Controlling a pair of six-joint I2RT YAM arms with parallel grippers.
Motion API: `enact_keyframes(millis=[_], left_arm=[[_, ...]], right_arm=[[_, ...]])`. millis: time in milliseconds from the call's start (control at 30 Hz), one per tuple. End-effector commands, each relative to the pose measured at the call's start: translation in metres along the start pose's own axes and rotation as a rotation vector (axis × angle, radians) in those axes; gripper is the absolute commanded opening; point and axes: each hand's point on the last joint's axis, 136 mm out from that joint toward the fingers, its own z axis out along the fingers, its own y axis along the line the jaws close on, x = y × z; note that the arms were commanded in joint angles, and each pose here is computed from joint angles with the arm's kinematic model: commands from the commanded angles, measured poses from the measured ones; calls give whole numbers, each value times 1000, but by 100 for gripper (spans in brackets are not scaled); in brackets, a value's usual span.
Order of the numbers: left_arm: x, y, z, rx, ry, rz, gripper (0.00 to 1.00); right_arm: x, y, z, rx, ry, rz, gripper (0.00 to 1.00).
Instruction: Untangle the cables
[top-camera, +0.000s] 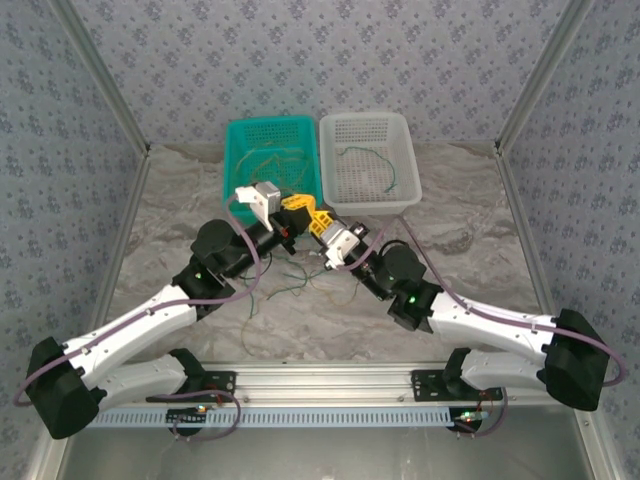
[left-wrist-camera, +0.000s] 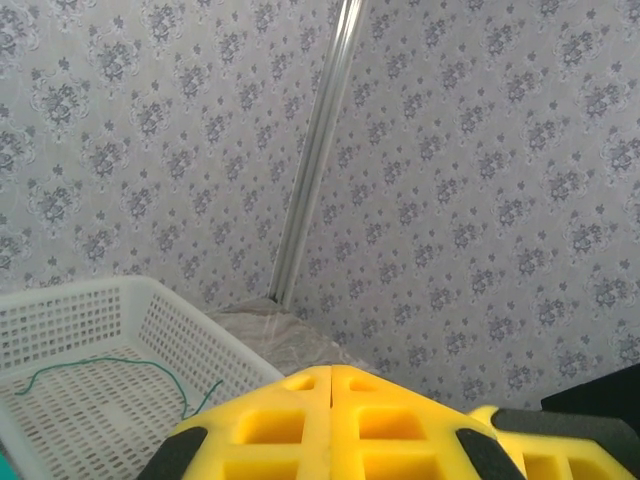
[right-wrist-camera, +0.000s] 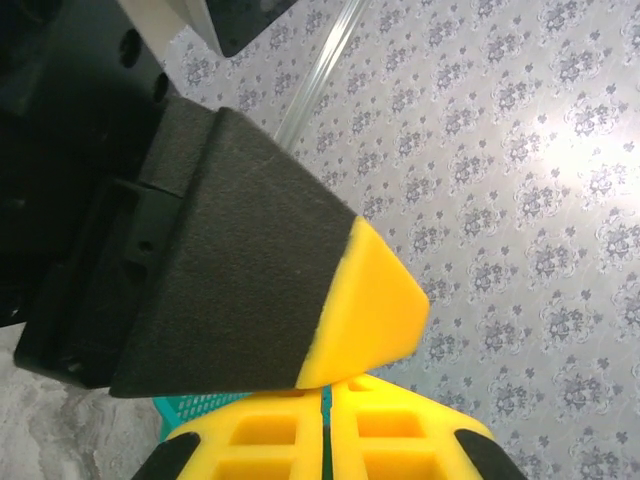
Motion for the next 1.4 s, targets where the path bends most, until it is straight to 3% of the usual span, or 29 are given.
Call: enact_keyframes(millis=[0, 167, 400, 633, 833, 1100, 1367], left_arm=[[-8, 1, -9, -23, -39, 3, 0], [-13, 21, -25, -135, -61, 29, 0], [-24, 60, -62, -288, -79, 39, 0], [-41, 87, -99, -412, -110, 63, 0], [-61, 95, -124, -483, -168, 84, 0], [-100, 63, -97, -304, -183, 44, 0], [-100, 33, -82, -113, -164, 24, 0]], right_arm=[[-32, -36, -4, 82, -59, 110, 0], [-18, -90, -18, 201, 59, 324, 0], [22, -159, -68, 438, 220, 578, 0], [58, -197, -118, 655, 337, 612, 0], [65, -228, -160, 828, 370, 626, 0], [54, -239, -163, 805, 316, 677, 0], [81, -250, -95, 663, 360, 715, 0]])
